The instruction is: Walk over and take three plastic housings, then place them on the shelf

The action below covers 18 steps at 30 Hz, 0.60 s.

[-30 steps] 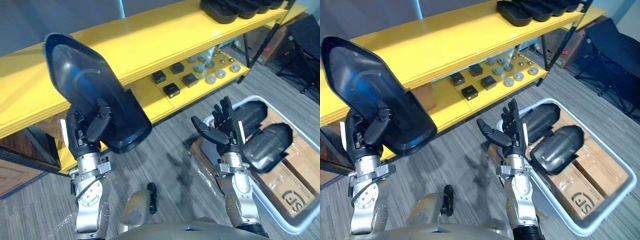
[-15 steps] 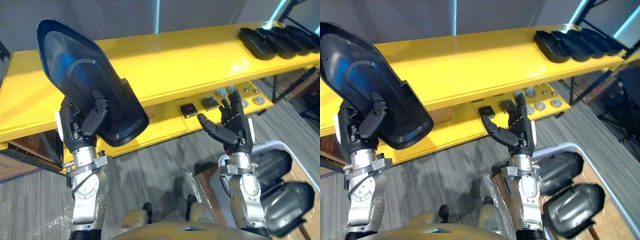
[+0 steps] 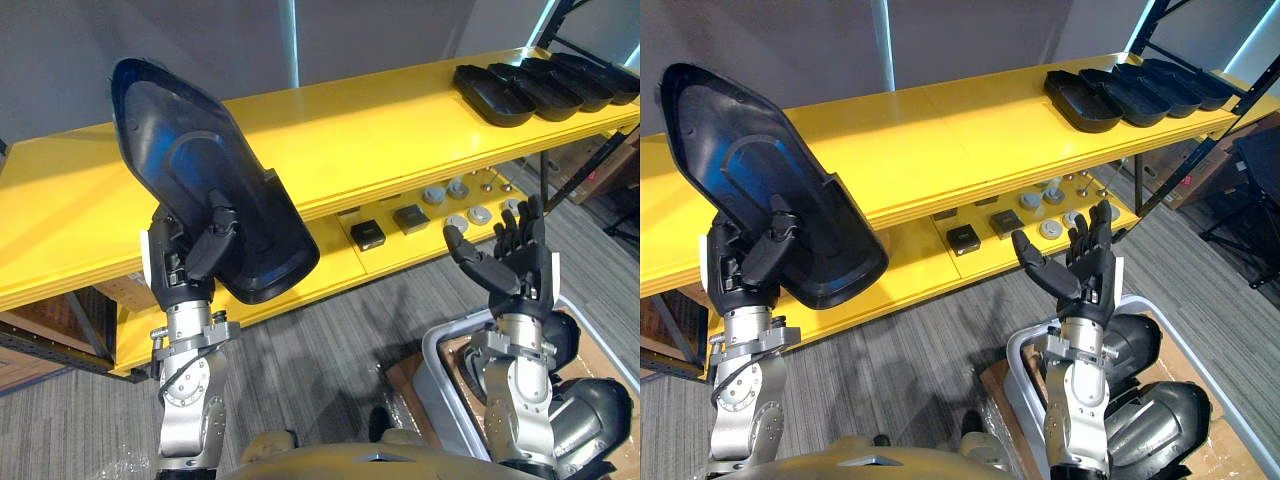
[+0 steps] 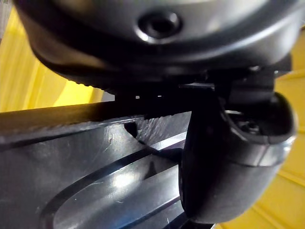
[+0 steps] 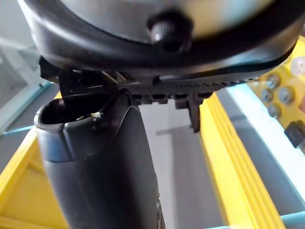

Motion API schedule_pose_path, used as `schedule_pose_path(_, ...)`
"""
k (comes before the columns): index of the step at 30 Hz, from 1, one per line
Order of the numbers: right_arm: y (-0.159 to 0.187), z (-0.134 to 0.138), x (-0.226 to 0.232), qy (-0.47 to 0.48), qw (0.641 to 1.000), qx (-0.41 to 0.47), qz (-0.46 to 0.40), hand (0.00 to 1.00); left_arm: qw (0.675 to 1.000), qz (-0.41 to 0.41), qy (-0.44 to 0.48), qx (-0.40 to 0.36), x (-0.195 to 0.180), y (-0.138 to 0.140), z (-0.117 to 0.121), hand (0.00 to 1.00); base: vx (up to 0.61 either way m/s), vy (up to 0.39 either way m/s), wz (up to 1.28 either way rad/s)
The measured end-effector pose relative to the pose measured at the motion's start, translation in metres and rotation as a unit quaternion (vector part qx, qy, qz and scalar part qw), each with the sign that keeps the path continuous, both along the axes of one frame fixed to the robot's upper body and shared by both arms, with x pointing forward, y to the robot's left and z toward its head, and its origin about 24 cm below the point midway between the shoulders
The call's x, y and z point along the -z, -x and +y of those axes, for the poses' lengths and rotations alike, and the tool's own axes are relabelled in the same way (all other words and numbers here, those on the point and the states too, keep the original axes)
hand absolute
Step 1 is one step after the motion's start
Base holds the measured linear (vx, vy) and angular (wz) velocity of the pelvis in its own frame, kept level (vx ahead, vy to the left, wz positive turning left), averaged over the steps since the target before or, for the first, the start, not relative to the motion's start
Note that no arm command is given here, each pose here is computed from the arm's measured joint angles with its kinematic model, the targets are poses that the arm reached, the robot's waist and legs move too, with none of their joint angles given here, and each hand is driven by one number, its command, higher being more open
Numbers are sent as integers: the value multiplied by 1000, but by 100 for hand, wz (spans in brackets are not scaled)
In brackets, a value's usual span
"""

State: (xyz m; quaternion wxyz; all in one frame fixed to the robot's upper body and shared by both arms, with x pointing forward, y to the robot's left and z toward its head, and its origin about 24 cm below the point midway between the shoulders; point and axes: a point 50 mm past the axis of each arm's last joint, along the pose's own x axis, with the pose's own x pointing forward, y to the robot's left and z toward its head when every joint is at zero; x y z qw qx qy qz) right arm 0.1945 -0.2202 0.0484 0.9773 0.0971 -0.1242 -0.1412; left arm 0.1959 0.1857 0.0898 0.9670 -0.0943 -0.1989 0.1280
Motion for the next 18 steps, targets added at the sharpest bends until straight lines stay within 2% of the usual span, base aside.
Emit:
schedule_pose_path(5, 7, -1, 6, -15, 1000, -17, 10, 100, 1000, 3, 6, -14, 1, 0, 1, 0, -7, 3, 12)
schedule_pose_path(10, 14, 2, 15, -34, 999, 6, 27, 100, 1000, 1, 8, 19, 1, -1, -6, 0, -46, 28, 29)
schedule_pose_path(14, 15, 7, 19, -44, 998, 15, 39, 100, 996, -1, 15, 84, 2, -3, -26, 0, -56, -3, 20)
schedule_pose_path(18, 13, 16, 21, -51, 998, -1, 43, 100, 994, 22, 18, 109, 8, -4, -39, 0, 21, -9, -29)
